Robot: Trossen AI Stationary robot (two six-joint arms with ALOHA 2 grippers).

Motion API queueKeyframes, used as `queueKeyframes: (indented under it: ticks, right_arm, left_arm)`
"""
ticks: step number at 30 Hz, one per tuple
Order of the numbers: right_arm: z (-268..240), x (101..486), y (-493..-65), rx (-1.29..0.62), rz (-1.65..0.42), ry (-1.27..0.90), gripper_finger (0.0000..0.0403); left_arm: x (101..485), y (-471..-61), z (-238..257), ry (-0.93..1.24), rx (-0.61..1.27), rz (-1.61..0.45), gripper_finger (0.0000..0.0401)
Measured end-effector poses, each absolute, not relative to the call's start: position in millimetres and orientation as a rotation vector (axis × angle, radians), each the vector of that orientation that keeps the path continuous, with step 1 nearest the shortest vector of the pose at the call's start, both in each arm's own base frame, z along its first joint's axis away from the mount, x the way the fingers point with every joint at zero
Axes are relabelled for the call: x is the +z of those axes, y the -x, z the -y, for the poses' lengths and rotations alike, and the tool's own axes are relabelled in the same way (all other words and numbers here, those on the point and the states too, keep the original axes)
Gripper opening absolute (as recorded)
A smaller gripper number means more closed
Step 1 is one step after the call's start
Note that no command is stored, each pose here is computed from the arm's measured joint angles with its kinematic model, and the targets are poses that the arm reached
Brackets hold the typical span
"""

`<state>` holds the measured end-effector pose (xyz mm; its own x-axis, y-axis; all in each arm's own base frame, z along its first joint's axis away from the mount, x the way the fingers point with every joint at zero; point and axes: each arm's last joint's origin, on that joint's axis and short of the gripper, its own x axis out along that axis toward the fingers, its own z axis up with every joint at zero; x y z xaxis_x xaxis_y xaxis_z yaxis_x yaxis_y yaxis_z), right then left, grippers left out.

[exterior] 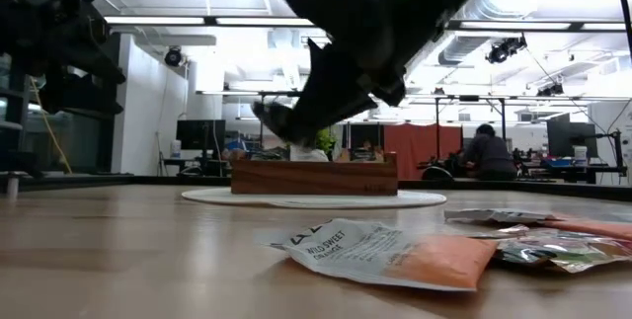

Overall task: Pick & Place Tea
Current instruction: Put the black tea bag into the left section of the wooden organizer

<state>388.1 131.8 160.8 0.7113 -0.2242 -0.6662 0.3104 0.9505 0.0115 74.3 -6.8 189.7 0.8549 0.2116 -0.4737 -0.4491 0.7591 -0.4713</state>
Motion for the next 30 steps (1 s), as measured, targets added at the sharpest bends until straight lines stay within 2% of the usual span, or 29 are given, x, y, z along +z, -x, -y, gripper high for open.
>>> queueKeyframes:
  ticks: [8, 14, 21, 30]
  right_arm:
    - [-129, 168, -392, -0.518, -0.521, -0.289, 0.0015]
    - [-116, 182, -407, -0.53, -0.346, -0.411, 0.0015]
    - [-102, 201, -419, -0.52, -0.201, -0.281, 0.0015]
    - [-90, 203, -421, -0.611, -0.163, -0.275, 0.0015]
  left_arm:
    - [190, -74, 7, 0.61, 0.371, -0.412, 0.0296]
    - [190, -74, 7, 0.61, 0.371, -0.412, 0.0296]
    - [190, -74, 7, 0.61, 0.371, -0.412, 0.0296]
    - [190, -74, 7, 0.61, 0.371, -0.412, 0.0296]
